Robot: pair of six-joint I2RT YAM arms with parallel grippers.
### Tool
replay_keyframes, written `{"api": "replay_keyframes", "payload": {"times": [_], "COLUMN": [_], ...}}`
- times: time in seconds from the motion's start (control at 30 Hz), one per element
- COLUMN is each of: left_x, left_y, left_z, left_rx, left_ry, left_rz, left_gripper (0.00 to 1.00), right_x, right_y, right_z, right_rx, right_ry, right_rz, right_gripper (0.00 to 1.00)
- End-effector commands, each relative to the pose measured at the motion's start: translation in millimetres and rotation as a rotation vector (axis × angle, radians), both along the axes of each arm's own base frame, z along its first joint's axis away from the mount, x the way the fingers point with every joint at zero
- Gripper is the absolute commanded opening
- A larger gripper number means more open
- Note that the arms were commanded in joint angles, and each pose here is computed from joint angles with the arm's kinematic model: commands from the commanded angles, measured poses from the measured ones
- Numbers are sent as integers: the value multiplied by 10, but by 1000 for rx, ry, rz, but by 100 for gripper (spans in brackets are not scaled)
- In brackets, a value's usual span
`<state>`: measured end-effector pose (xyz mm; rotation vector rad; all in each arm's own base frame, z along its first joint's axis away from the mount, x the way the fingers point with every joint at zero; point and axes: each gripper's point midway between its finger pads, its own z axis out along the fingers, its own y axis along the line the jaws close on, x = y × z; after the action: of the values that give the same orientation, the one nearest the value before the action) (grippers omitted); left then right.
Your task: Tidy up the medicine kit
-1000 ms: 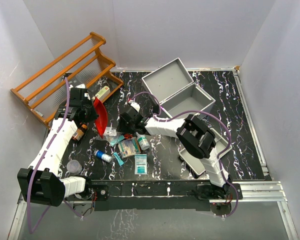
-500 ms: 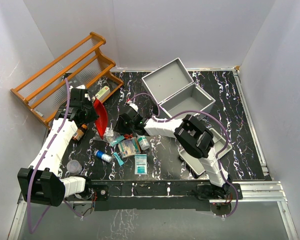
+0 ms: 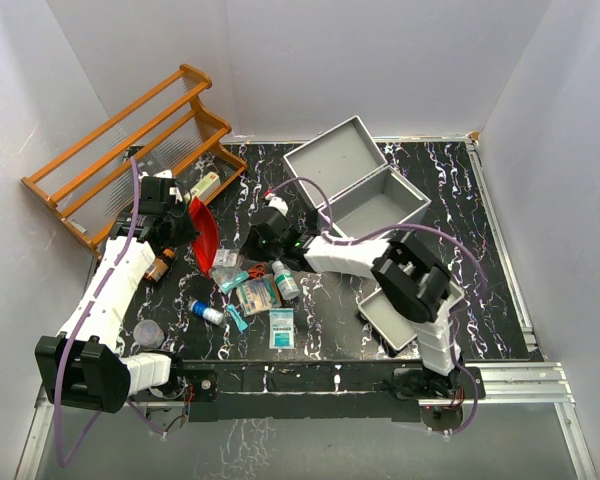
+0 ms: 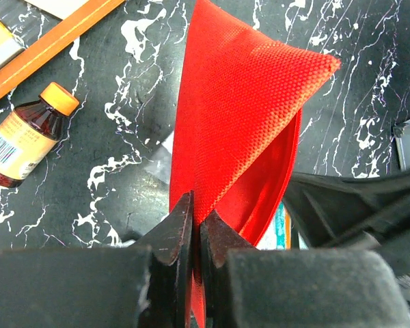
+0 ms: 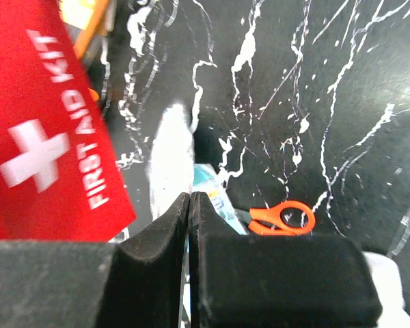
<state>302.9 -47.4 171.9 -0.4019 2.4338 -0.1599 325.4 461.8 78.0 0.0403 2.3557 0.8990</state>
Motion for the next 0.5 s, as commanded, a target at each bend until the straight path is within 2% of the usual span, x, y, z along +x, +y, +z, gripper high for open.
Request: {"api": "replay_keyframes", "payload": {"times": [0.0,0.17,0.47], "left_x": [-1,26,137], "left_y": [-67,-201,-622], "left_z": [118,97,68], "left_rx": [-29,-86,-313], "left_ry": [-38,-36,-12], "left_rz": [-39,-81,-143], "left_gripper": [0,0,0], "right_x": [106,68,-5], "right_y": [-146,-444,-673], "right_z": [961,1385,2122], "right_rx": [128,129,111], "right_ry": [-195,-285,-461], "right_rz": [-6,-10,34], "right_gripper": [0,0,0]}}
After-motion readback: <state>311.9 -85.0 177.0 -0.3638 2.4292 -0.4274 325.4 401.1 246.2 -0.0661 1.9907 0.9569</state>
